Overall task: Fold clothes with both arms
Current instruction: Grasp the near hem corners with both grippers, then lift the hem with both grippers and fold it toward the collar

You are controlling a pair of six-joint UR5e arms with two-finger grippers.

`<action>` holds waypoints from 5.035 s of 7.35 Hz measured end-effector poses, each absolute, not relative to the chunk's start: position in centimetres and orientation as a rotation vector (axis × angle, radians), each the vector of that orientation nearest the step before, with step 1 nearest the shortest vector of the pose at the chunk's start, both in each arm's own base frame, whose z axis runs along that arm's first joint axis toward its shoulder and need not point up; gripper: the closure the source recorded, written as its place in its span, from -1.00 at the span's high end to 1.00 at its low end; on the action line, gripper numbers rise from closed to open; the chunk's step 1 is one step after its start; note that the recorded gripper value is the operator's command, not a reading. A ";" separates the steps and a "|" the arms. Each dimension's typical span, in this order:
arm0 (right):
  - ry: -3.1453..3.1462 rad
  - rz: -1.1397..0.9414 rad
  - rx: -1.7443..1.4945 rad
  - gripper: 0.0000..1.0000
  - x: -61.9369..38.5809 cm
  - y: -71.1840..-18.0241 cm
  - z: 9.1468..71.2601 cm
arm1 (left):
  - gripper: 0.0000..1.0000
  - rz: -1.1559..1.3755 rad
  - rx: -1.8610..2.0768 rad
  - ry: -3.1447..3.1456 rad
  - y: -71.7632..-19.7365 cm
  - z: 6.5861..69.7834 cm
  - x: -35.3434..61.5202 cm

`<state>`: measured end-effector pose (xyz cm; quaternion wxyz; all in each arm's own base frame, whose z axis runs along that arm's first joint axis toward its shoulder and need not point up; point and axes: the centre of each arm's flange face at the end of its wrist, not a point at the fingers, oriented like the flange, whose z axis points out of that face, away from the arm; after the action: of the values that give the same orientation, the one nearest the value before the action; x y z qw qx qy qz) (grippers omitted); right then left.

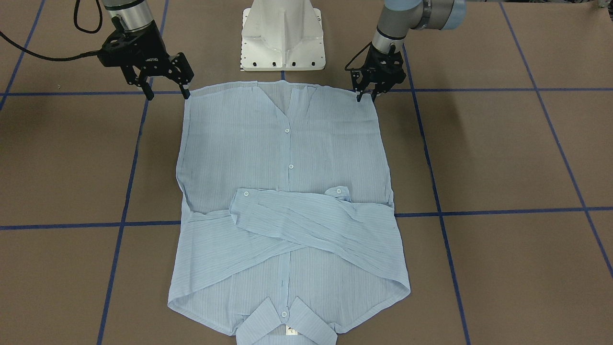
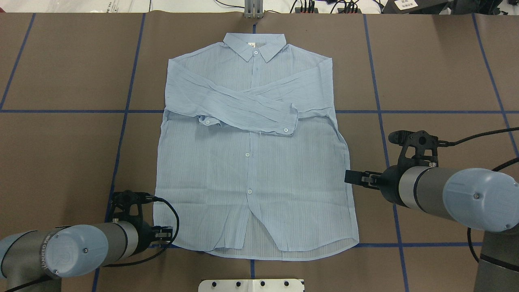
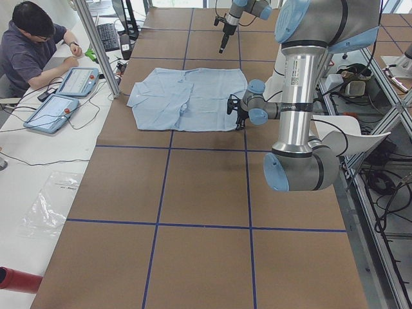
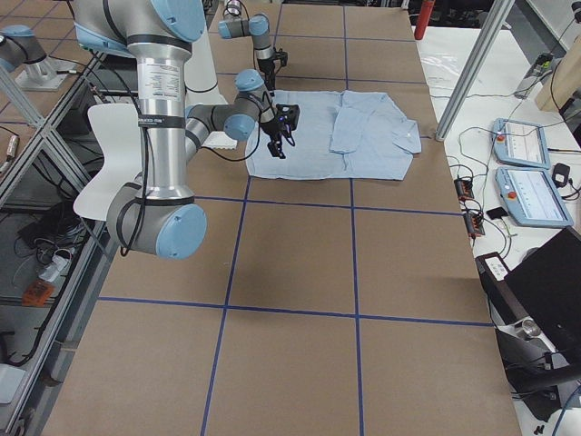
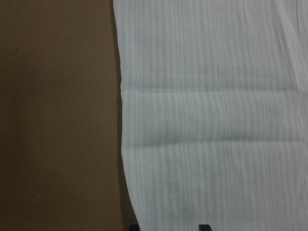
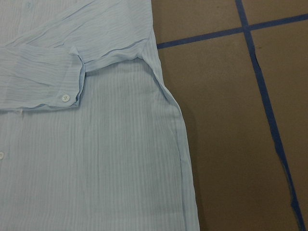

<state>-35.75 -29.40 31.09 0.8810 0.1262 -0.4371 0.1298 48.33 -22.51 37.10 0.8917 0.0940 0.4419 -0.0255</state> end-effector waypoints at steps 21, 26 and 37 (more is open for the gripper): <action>-0.794 0.353 0.351 -0.32 -46.3 -15.3 40.3 | -1.00 -0.123 0.300 0.949 -23.3 34.8 47.1; -0.789 0.341 0.354 -1.00 -46.6 -15.0 40.6 | -1.00 -0.123 0.300 0.954 -23.3 34.5 46.9; -0.863 0.214 0.102 -1.00 -28.3 -17.9 21.1 | -1.00 0.051 0.150 1.088 -18.8 17.9 29.4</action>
<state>-28.25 -17.92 21.07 0.9015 0.0492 -0.4174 0.1036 29.44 -18.76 17.86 0.8527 0.0713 0.5169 0.0243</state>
